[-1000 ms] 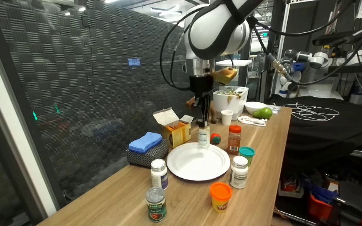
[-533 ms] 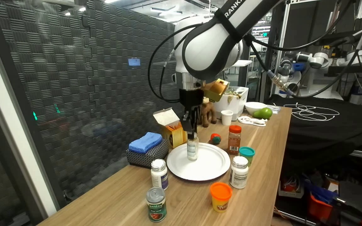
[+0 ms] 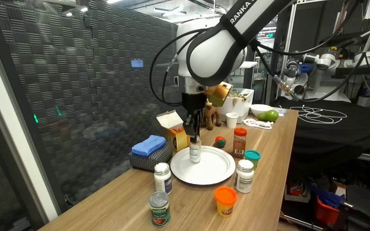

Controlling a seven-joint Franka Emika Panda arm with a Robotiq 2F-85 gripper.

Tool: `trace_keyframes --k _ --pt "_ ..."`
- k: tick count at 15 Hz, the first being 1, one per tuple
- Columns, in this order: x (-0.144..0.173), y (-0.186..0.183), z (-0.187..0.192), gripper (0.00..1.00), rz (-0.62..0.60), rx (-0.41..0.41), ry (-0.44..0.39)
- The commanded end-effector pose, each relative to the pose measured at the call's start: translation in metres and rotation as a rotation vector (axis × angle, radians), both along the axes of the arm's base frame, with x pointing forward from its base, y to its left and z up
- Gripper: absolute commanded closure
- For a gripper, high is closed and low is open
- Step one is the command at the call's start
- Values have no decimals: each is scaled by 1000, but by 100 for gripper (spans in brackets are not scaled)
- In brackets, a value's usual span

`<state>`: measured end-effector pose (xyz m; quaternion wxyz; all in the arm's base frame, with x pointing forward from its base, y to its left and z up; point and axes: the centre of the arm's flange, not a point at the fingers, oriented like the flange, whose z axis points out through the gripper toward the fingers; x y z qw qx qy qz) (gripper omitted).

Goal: Pick up all the bottles and the orange ball from the table and put them in the plate

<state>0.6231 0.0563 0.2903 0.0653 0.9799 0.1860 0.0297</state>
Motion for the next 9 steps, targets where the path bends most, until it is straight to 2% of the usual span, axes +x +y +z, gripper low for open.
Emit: trace_keyframes --k 1,3,4,5,7,9 --pt "4 -2 -2 87 -12 -5 -52" --pt "4 -2 -3 87 -21 1 -57" --pt "1 -2 0 56 -11 0 -54" --pt "-2 -3 4 44 -1 2 -47" --pt "-9 -10 20 30 1 -7 -41" --pt "-13 -28 47 14 -52 10 -68"
